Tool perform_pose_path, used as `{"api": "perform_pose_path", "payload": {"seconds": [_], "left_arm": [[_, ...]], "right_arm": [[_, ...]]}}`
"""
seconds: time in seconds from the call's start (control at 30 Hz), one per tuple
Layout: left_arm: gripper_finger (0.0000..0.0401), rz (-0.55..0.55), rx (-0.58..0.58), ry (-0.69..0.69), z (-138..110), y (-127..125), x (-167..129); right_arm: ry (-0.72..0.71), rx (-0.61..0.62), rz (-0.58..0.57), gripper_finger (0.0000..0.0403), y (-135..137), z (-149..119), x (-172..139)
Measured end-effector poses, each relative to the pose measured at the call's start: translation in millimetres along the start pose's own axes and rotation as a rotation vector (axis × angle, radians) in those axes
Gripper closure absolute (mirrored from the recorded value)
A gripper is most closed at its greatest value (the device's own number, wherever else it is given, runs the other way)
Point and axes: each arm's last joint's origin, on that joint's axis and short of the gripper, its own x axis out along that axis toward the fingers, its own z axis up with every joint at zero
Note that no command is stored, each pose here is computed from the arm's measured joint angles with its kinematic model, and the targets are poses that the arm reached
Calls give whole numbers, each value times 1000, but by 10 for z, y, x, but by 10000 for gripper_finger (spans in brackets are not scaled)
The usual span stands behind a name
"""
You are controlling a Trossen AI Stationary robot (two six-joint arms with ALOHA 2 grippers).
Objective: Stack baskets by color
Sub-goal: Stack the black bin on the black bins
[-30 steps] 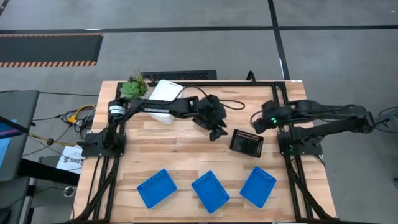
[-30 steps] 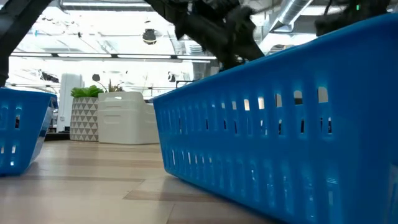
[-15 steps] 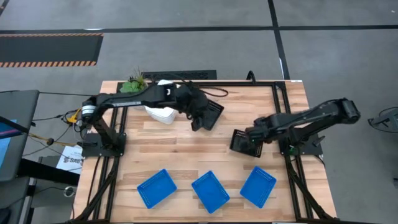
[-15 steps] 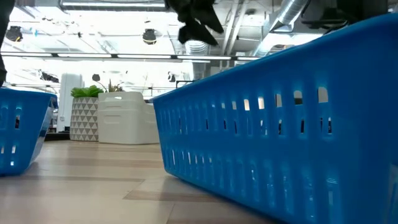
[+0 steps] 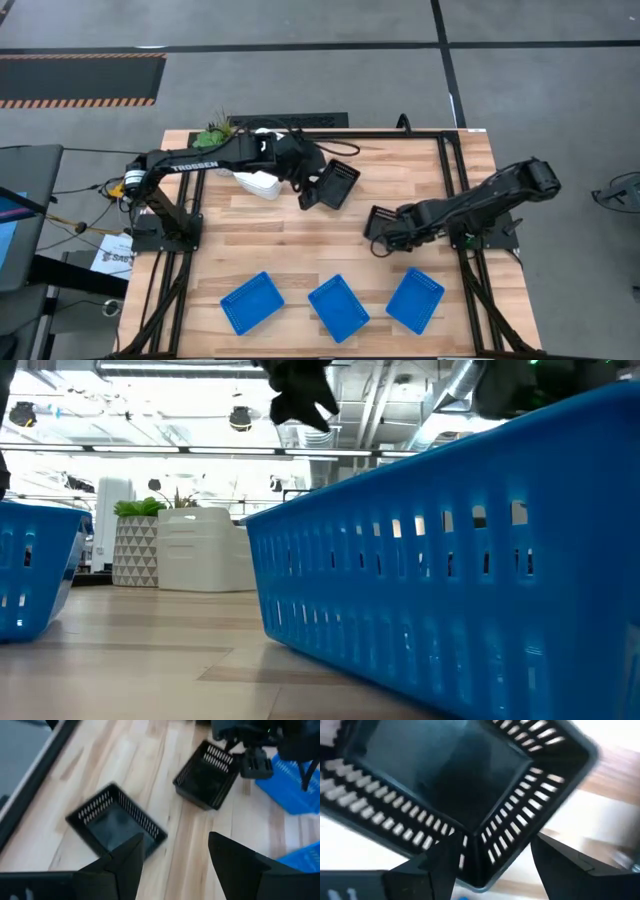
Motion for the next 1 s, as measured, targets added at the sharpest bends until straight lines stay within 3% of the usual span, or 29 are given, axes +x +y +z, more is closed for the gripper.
{"api": "perform_pose_path", "payload": {"seconds": [0.1,0.2,0.37,0.5,0.63,0.83,1.0], "left_arm": [[193,6,-10,45,-45,5,-13],[193,7,-14,58,-59,6,-20],[193,8,-14,62,-63,6,-20],[193,7,-14,62,-63,6,-20],[193,-24,46,85,-121,-21,37],[193,-142,154,126,-410,-146,370],[193,-166,176,91,-702,-116,684]], "right_arm": [[-5,-74,96,138,160,65,75],[-27,-178,267,138,377,152,97],[-93,-430,505,138,690,250,-33],[-98,-498,428,138,649,288,-99],[-160,-463,383,138,529,318,-293],[-228,-356,331,138,169,256,-579],[-282,-332,371,138,-32,173,-770]]}}
